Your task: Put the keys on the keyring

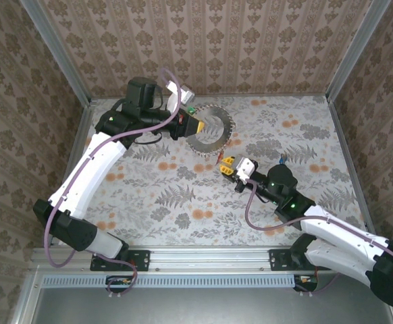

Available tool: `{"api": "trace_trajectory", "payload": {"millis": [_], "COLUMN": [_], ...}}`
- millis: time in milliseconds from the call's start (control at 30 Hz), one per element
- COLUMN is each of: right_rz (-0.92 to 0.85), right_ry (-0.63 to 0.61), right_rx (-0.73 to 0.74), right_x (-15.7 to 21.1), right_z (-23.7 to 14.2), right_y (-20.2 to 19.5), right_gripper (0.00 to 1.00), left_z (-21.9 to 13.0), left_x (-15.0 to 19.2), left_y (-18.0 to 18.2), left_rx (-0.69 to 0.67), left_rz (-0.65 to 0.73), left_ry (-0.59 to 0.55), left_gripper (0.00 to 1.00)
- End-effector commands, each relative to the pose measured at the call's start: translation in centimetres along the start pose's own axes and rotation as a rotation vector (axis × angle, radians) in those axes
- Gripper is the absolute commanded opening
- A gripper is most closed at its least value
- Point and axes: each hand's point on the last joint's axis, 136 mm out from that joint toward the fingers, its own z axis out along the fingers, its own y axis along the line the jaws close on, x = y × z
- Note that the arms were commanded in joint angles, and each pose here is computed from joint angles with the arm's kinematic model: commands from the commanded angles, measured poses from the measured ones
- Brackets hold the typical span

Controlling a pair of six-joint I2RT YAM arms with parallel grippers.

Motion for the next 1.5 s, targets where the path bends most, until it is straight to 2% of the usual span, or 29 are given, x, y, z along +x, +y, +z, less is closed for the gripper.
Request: {"api": "trace_trajectory", "payload": {"millis": [0, 233, 1467], "right_rz": [0.026, 0.059, 0.047], "right_ry": [-0.08, -0.078, -0.119], "right_rx": [0.044, 0.109, 0.155], "right_x": [-2.4, -2.2, -3.1], "right_z": [0.3, 0.9, 1.3], "right_y": [-1.1, -2.3, -2.9], "right_gripper": [0.19, 0.21, 0.19], "left_z": [-0.8, -0.8, -0.6], "left_x": [-1.5, -1.6, -1.8], "left_y": [-1.1, -1.2, -1.7], "left_rx": [0.024, 0.027, 0.039], "left_rz": [0.053, 0.054, 0.057], "left_ry": [-0.041, -0.041, -0.047], "left_gripper": [0.0, 0.0, 0.0]}}
